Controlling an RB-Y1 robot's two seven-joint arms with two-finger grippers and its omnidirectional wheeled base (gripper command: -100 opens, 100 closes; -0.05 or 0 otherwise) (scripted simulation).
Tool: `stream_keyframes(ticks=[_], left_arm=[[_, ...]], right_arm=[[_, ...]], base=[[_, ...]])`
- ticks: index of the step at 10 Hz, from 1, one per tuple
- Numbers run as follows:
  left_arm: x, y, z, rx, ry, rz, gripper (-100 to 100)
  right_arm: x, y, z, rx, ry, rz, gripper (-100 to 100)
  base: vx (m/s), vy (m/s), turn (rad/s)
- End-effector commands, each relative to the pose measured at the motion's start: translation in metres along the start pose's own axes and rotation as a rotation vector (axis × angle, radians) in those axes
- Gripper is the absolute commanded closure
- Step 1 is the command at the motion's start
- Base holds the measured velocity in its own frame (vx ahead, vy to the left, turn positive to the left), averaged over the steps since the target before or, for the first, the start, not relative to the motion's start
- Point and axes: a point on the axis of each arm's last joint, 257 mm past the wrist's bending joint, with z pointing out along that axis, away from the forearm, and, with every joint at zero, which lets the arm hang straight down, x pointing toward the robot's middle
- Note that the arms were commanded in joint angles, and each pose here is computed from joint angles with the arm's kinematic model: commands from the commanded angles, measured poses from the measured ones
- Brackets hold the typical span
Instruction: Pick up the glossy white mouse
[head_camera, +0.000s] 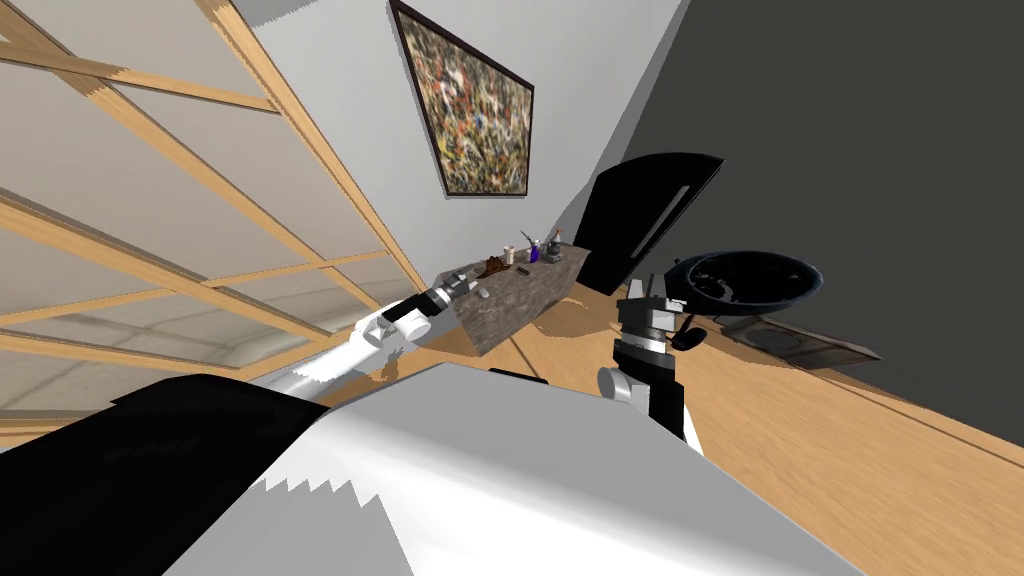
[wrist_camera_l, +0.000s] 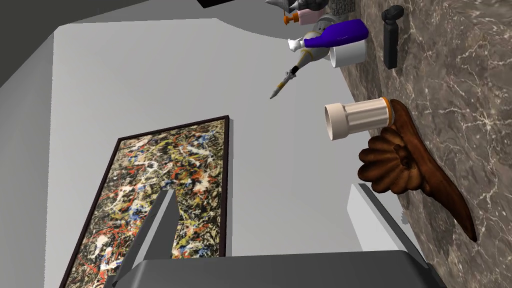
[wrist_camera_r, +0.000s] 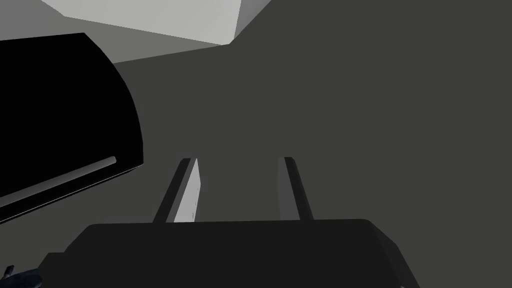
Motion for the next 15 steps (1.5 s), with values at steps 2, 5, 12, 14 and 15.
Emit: stream_keyframes(ticks=[2,5,12,14,15], left_arm=[[-0.012,0.028,-0.003,-0.117,0.010,0.027,-100],[-0.024,0.046,-0.008,-0.206,0.022,0.069,-100],[-0.062,0.098,-0.034,-0.455,0.019,0.147,-100],[-0.076,0.114,-0.046,-0.538,0.014,0.171,-100],[-0.088,0.131,-0.060,-0.614,0.004,0.180,-100]], right_arm=[[0.000,0.000,0.000,0.000,0.000,0.000,0],[0.000,0.000,0.000,0.000,0.000,0.000,0],[0.000,0.000,0.000,0.000,0.000,0.000,0],[0.000,0.000,0.000,0.000,0.000,0.000,0],[0.000,0.000,0.000,0.000,0.000,0.000,0]], base=[[-0.004,0.019,-0.095],[0.002,0.020,-0.083],[0.011,0.015,-0.098],[0.020,0.021,-0.112],[0.033,0.018,-0.167]])
